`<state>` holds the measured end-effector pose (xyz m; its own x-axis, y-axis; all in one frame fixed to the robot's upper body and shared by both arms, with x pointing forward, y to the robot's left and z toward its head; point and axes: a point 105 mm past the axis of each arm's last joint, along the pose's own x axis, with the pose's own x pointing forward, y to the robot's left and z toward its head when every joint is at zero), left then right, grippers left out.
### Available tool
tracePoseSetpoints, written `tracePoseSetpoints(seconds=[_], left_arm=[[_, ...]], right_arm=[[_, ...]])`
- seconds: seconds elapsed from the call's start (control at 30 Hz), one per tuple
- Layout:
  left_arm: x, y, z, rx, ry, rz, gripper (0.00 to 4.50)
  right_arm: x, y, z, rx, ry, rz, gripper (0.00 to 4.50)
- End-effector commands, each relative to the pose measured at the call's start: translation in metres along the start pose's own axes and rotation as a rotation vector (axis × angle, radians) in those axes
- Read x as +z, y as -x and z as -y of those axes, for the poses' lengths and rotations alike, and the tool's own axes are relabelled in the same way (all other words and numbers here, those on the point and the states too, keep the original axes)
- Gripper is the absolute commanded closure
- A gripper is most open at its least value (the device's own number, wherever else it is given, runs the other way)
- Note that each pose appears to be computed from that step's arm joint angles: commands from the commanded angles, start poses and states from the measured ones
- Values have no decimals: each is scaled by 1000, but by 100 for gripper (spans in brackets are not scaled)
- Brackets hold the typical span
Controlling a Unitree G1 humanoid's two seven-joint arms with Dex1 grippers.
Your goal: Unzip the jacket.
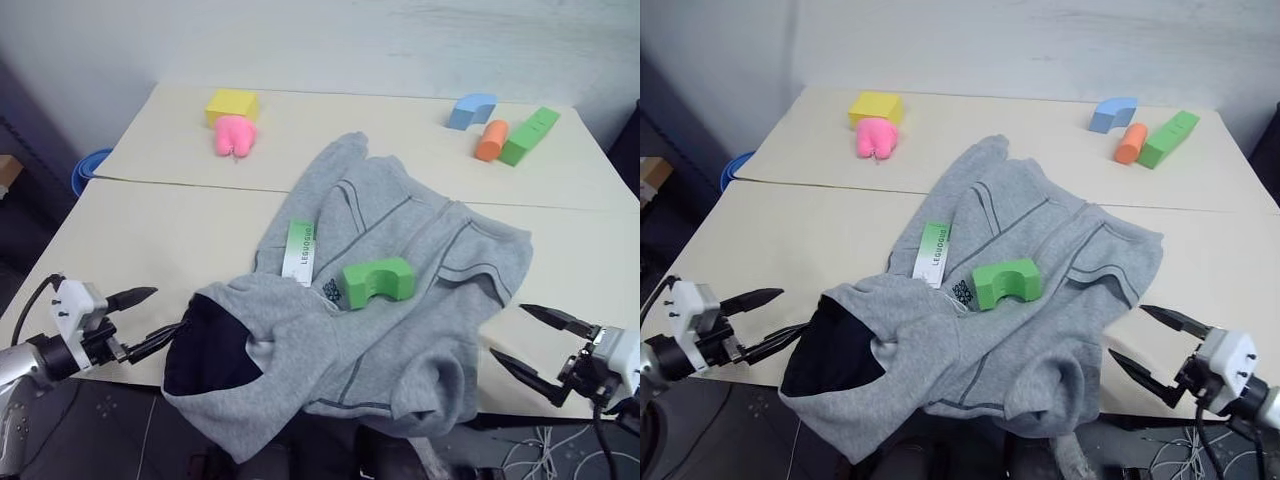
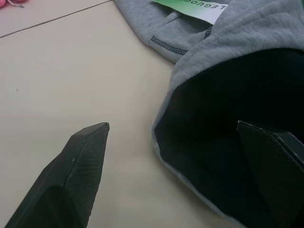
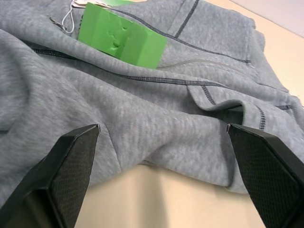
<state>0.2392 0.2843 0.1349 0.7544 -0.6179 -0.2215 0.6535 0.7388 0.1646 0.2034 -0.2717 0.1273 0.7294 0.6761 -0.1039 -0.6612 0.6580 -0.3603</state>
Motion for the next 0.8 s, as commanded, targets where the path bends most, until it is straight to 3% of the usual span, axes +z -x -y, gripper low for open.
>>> tracePoseSetpoints(seconds=[0.03,0.3,0.47,0.67,0.8], left_arm=[[12,4,-2,8,-57,13,0],[23,-2,-4,-58,-8,46,0],[45,-11,8,-186,36,138,0],[65,-27,10,-233,-30,173,0],[75,-37,22,-303,-1,202,0]], right_arm=[[11,3,-1,30,32,18,1],[13,-3,-6,59,26,27,1],[17,-6,-3,35,20,39,1],[25,-15,2,42,31,63,1],[52,-41,2,132,33,109,1]])
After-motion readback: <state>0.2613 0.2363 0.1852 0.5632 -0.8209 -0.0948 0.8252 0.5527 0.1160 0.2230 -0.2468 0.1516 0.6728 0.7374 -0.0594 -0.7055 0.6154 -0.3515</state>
